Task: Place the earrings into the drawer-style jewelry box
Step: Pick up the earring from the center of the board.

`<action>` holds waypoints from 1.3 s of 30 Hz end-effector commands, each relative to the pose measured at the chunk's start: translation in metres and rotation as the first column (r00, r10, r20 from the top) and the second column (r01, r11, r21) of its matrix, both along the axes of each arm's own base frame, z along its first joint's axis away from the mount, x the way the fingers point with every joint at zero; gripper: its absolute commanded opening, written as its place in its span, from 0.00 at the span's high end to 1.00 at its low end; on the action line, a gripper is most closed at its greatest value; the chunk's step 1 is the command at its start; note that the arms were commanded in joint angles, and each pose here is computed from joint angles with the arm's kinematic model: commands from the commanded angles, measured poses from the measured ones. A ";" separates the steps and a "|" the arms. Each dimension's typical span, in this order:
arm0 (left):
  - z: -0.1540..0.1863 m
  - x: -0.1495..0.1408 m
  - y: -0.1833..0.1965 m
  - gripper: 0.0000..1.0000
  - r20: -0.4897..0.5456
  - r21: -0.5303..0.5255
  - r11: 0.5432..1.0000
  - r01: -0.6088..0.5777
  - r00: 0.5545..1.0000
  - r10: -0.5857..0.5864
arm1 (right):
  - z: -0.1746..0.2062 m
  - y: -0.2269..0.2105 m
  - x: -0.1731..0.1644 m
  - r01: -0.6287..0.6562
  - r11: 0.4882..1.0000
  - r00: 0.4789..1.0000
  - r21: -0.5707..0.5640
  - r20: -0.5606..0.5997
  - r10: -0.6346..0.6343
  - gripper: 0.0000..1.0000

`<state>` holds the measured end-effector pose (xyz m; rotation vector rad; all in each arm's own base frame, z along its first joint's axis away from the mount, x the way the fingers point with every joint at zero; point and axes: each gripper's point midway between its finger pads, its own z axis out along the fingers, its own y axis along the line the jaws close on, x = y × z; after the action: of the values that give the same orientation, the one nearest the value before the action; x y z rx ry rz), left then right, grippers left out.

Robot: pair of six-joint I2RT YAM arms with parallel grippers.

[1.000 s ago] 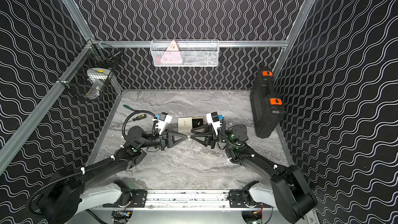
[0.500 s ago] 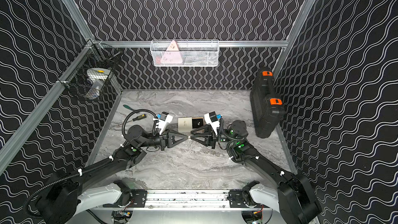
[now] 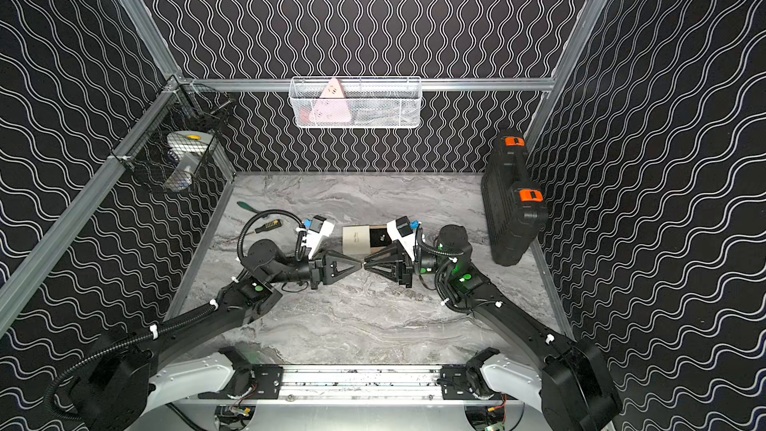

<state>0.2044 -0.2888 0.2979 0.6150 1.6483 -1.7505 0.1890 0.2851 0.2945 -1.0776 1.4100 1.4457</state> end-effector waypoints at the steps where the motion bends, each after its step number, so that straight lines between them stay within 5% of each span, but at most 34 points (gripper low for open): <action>1: 0.006 -0.001 0.000 1.00 0.024 -0.013 1.000 0.006 1.000 -0.005 | 0.003 0.000 -0.003 -0.011 1.000 1.000 -0.002 0.023 0.011 0.80; 34: 0.003 0.001 -0.001 1.00 0.014 -0.011 1.000 -0.001 1.000 0.001 | 0.003 0.000 -0.006 -0.016 1.000 0.999 -0.008 0.037 0.016 0.99; 36: 0.004 0.002 0.000 0.91 0.013 -0.013 1.000 -0.008 1.000 0.008 | 0.002 0.000 -0.005 -0.012 1.000 0.999 -0.010 0.038 0.012 1.00; 39: 0.006 0.004 0.000 0.59 0.007 -0.011 1.000 -0.023 1.000 0.023 | -0.001 0.000 -0.001 0.014 1.000 0.999 -0.021 0.033 -0.014 1.00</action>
<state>0.2078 -0.2896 0.2927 0.5924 1.6763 -1.7464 0.1859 0.2854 0.2918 -1.0958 1.4237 1.4320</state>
